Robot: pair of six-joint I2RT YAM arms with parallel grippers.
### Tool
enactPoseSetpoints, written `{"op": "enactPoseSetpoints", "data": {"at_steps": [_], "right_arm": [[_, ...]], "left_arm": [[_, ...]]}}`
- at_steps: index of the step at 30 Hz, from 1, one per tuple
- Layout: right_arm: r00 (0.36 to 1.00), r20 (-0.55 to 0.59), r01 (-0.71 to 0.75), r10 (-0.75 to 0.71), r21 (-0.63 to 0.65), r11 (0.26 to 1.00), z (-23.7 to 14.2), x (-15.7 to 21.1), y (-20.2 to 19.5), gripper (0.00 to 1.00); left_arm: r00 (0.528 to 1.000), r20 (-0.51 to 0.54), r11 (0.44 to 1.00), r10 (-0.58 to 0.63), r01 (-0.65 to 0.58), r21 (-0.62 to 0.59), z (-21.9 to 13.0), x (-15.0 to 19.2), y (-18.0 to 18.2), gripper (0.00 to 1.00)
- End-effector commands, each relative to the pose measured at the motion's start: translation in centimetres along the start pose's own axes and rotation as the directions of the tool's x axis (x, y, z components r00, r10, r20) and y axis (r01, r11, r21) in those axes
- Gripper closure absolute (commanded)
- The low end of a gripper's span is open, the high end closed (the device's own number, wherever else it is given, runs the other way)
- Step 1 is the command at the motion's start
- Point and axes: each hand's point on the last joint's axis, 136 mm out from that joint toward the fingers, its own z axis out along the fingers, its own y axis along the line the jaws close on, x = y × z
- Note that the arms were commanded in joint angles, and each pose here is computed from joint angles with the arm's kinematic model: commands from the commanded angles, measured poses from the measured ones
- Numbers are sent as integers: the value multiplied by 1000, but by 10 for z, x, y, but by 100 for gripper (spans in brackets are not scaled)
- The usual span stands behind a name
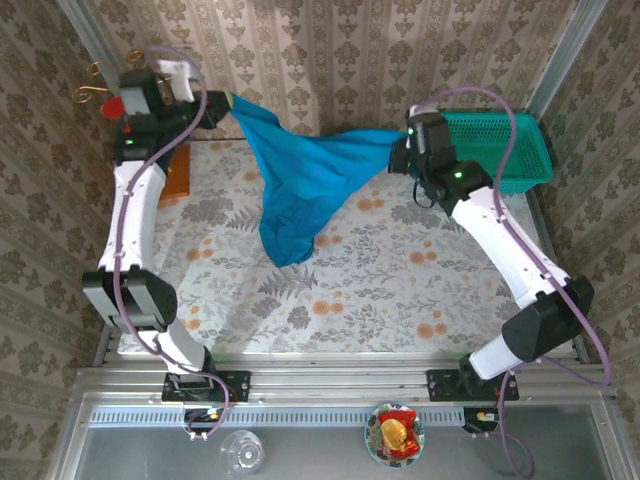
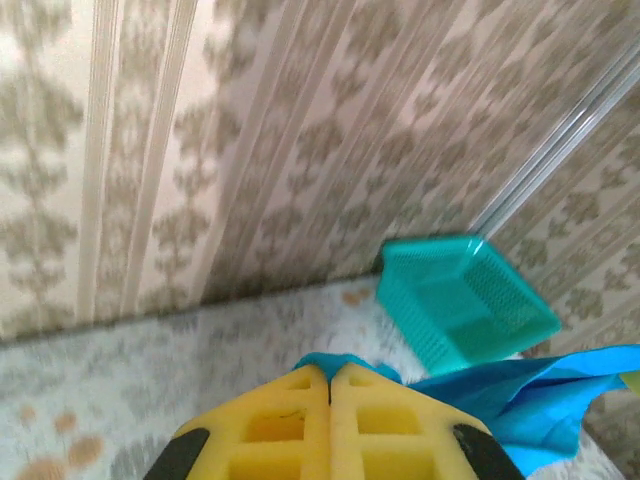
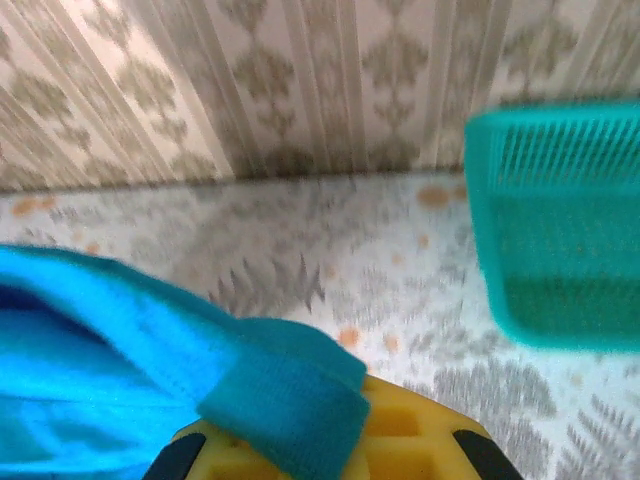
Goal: Fold the inside-out t-shirt
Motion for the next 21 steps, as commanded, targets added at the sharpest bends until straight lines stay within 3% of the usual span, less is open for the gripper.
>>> {"op": "enactPoseSetpoints", "data": {"at_steps": [1,6,7,11,14,18,21], "right_arm": [[981,188,37,-47,56,998,-56,-72,-18,100],[902,431,-15,-32,104,994,-142,-152,-41,100],[866,500,-39,-10,87,995,-175,-167,-46,100],[787,616,-90,37,56,994,-226,-188,-57,100],[784,618,-93,56,27,995,-229,-187,-55,100],[839,537,-81,91,-43,996,-194,-169,-37,100],[871,473,-88,132,-114,990,-167,-154,-21,100]], "left_arm": [[993,102,997,64,-68,36,-36,-45,-41,100],[978,185,991,91,-108,83,-59,-70,-72,100],[979,188,991,84,-102,89,-58,-70,-73,100],[976,205,991,73,-93,92,-61,-73,-75,100],[963,252,989,95,-119,84,-75,-96,-84,100],[911,361,972,199,-230,43,-115,-146,-115,100],[882,398,959,253,-283,19,-131,-161,-132,100]]}}
